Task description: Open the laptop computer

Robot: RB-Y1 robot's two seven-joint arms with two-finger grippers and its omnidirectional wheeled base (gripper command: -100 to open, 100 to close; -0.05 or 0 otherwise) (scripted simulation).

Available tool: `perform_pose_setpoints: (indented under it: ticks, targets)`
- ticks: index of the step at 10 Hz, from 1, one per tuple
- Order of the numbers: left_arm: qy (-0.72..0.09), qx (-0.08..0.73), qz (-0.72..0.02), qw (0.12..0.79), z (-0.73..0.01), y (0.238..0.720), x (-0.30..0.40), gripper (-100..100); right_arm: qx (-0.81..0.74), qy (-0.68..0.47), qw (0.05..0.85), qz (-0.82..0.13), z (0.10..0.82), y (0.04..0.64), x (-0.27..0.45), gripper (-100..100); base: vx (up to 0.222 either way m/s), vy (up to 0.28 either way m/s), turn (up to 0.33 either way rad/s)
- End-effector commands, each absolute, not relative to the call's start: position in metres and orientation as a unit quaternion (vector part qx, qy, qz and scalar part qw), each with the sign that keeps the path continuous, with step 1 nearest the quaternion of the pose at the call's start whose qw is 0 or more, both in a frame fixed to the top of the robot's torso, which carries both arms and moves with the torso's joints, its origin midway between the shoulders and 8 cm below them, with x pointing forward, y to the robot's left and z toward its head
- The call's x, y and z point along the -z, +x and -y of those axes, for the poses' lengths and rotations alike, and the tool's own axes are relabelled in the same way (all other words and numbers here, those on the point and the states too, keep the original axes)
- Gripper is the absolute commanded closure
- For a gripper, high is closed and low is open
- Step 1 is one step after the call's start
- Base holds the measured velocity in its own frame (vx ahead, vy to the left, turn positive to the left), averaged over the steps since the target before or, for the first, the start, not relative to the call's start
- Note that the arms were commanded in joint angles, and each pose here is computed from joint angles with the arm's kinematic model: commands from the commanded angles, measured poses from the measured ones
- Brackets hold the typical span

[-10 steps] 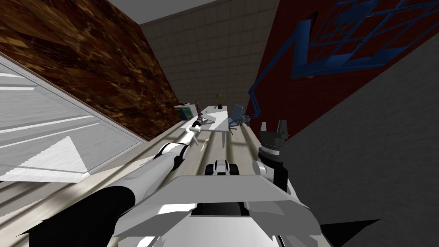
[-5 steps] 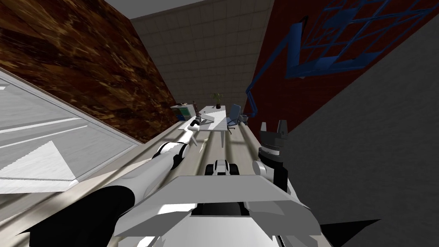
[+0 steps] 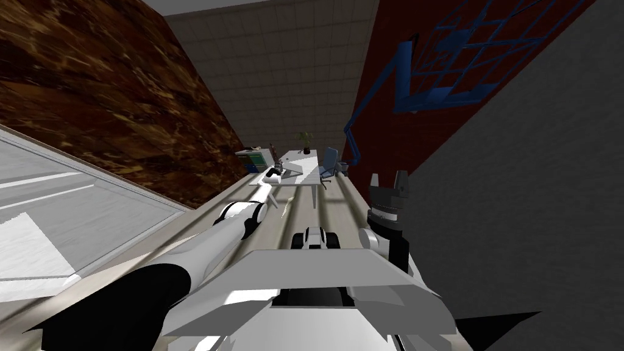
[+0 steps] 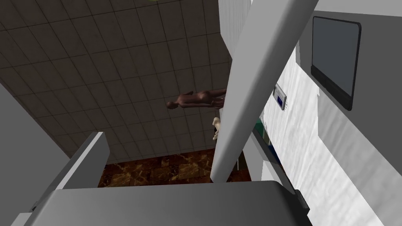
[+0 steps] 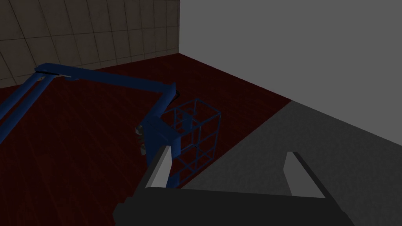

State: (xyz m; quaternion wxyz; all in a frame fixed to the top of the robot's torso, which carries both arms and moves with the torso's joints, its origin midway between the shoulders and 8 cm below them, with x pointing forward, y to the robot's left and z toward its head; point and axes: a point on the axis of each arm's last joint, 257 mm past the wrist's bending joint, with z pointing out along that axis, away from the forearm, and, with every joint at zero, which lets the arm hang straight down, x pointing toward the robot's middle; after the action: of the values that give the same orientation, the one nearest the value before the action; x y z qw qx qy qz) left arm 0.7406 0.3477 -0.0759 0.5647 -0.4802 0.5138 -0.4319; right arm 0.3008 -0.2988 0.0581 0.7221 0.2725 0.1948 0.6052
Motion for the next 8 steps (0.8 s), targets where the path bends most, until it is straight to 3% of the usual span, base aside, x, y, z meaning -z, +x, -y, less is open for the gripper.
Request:
perform_pose_setpoints:
  ticks: [1, 3, 4, 8]
  targets:
    - [-0.486, 0.423, -0.506, 0.573, -0.368, 0.742, 0.059, -100, -0.605, 0.272, 0.722, -0.195, 0.299, 0.301, -0.058, 0, -0.051, 0.014, -0.135]
    - [-0.489, 0.421, -0.506, 0.572, -0.370, 0.741, 0.062, -100, -0.605, 0.272, 0.722, -0.195, 0.299, 0.301, -0.058, 0, -0.036, 0.006, -0.087]
    - [-0.490, 0.419, -0.507, 0.572, -0.371, 0.741, 0.063, 0, -0.605, 0.273, 0.722, -0.195, 0.299, 0.301, -0.058, 0, -0.005, 0.000, 0.003]
    - [-0.494, 0.416, -0.510, 0.568, -0.371, 0.740, 0.071, 0, -0.605, 0.273, 0.722, -0.195, 0.299, 0.301, -0.058, 0, 0.000, 0.000, 0.000]
